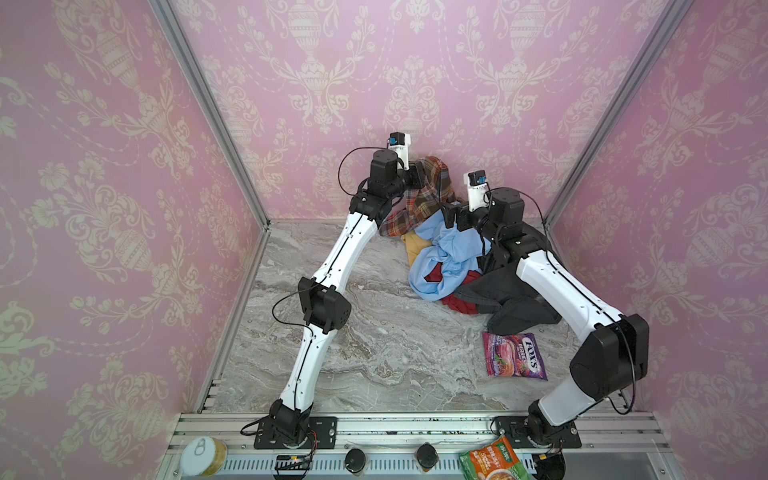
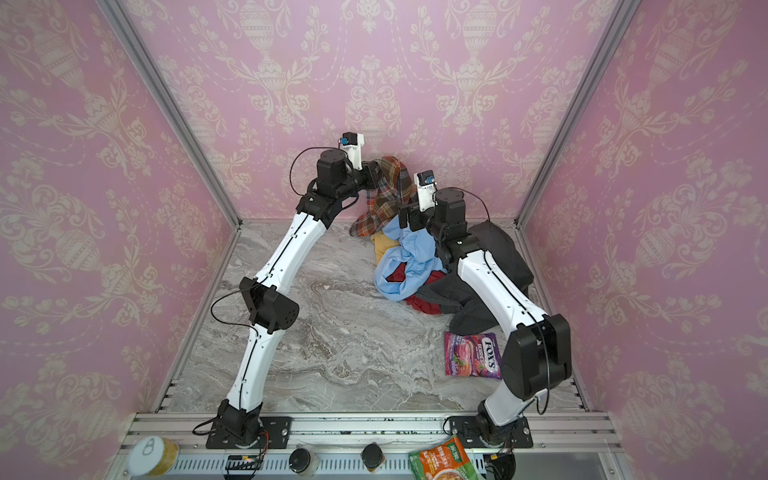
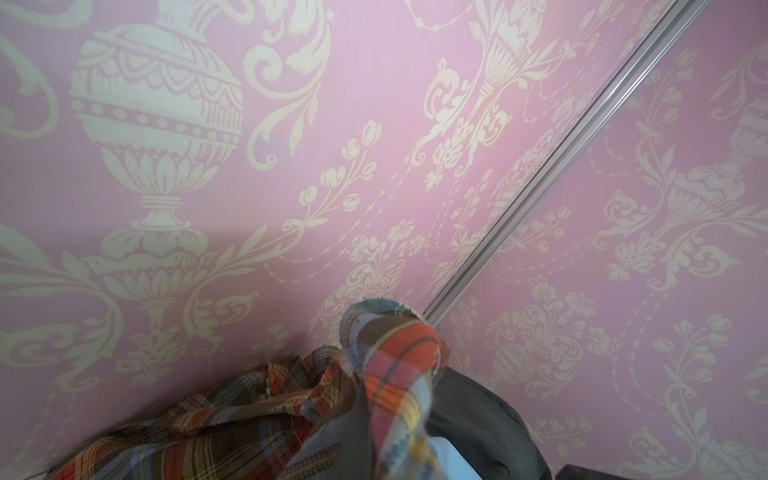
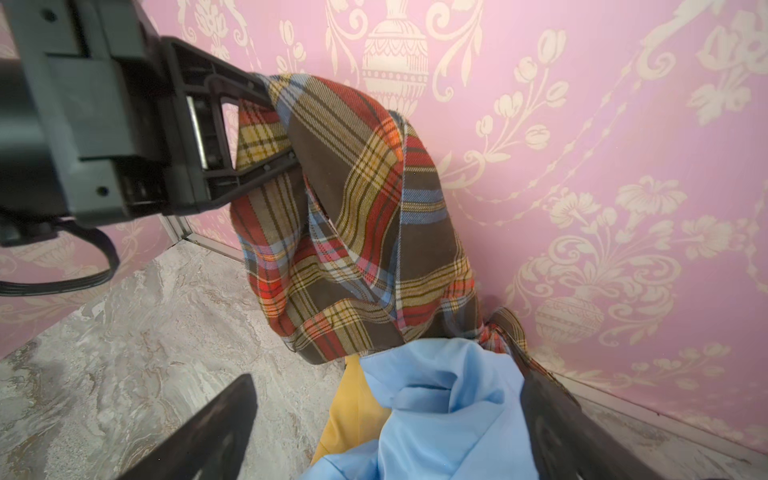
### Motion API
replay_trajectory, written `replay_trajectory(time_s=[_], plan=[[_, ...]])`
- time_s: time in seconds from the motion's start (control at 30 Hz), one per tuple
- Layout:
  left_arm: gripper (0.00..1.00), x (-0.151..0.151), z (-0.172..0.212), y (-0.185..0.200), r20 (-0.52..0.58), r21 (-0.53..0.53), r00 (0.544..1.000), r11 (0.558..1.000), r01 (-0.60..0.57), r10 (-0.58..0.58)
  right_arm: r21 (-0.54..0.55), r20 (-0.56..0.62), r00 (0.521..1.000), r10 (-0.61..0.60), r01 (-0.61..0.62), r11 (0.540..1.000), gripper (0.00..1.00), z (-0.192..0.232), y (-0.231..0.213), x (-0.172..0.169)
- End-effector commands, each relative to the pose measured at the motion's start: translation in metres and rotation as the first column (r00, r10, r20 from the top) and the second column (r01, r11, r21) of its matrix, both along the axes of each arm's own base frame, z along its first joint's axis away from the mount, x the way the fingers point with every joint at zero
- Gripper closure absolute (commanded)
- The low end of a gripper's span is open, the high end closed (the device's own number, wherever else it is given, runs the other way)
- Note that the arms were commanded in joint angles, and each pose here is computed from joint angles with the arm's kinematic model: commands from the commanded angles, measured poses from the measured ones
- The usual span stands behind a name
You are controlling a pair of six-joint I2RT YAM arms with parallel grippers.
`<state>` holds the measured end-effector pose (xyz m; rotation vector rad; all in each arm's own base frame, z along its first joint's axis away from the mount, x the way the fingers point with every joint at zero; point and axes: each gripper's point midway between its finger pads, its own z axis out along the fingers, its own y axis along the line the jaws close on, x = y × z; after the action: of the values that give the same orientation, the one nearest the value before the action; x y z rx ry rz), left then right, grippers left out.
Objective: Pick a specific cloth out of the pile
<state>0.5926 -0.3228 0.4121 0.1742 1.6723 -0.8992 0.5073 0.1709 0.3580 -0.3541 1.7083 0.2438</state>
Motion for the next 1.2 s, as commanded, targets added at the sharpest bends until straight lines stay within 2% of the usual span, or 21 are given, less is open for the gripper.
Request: replay_trajectory(time_s=[0.0, 0.33, 0.57, 0.63, 0.73, 0.77, 0.8, 0.87, 0.9, 1.03, 1.17], plan=[[1.00, -0.045, 0.098, 0.015, 0.161, -0.092, 0.987, 0.995, 0.030, -0.015, -0.048, 0.035, 0.997, 0.068, -0.067, 0.997, 0.00, 0.005, 0.011, 0.011], [1.00, -0.075, 0.135, 0.022, 0.213, -0.101, 0.976, 0.993, 0.058, -0.036, -0.068, 0.030, 0.992, 0.124, -0.121, 0.990, 0.00, -0.013, 0.014, 0.046], [1.00, -0.089, 0.134, 0.019, 0.189, -0.057, 0.980, 0.995, 0.078, -0.066, -0.025, 0.054, 0.990, 0.132, -0.131, 0.991, 0.00, -0.020, 0.030, 0.092], [1.00, -0.090, 0.128, 0.020, 0.172, -0.027, 0.983, 0.997, 0.071, -0.065, -0.016, 0.059, 0.984, 0.169, -0.168, 0.986, 0.00, -0.021, 0.040, 0.104], [1.00, -0.095, 0.126, 0.025, 0.159, 0.012, 0.986, 0.998, 0.054, -0.055, -0.037, 0.034, 0.990, 0.137, -0.136, 0.990, 0.03, -0.034, 0.044, 0.128], [1.00, -0.096, 0.126, 0.028, 0.156, 0.024, 0.986, 0.999, 0.045, -0.049, -0.036, 0.038, 0.993, 0.113, -0.111, 0.993, 0.12, -0.031, 0.042, 0.134], [1.00, -0.099, 0.127, 0.031, 0.157, 0.037, 0.987, 0.999, 0.033, -0.039, -0.036, 0.042, 0.995, 0.089, -0.087, 0.996, 0.31, -0.029, 0.039, 0.140], [1.00, -0.101, 0.126, 0.037, 0.152, 0.064, 0.988, 0.998, 0.010, -0.020, -0.035, 0.063, 0.996, 0.066, -0.064, 0.997, 0.74, -0.020, 0.036, 0.145], [1.00, -0.101, 0.124, 0.042, 0.143, 0.080, 0.990, 0.997, -0.004, -0.008, -0.027, 0.086, 0.996, 0.031, -0.029, 0.999, 1.00, -0.009, 0.030, 0.148], [1.00, -0.087, 0.101, 0.066, 0.070, 0.109, 0.996, 0.992, -0.057, 0.050, 0.042, 0.186, 0.981, -0.048, 0.041, 0.998, 1.00, 0.048, 0.016, 0.141], [1.00, -0.069, 0.063, 0.087, 0.017, 0.152, 0.994, 0.982, -0.114, 0.112, 0.111, 0.257, 0.965, -0.048, 0.020, 0.994, 1.00, 0.104, 0.014, 0.124]])
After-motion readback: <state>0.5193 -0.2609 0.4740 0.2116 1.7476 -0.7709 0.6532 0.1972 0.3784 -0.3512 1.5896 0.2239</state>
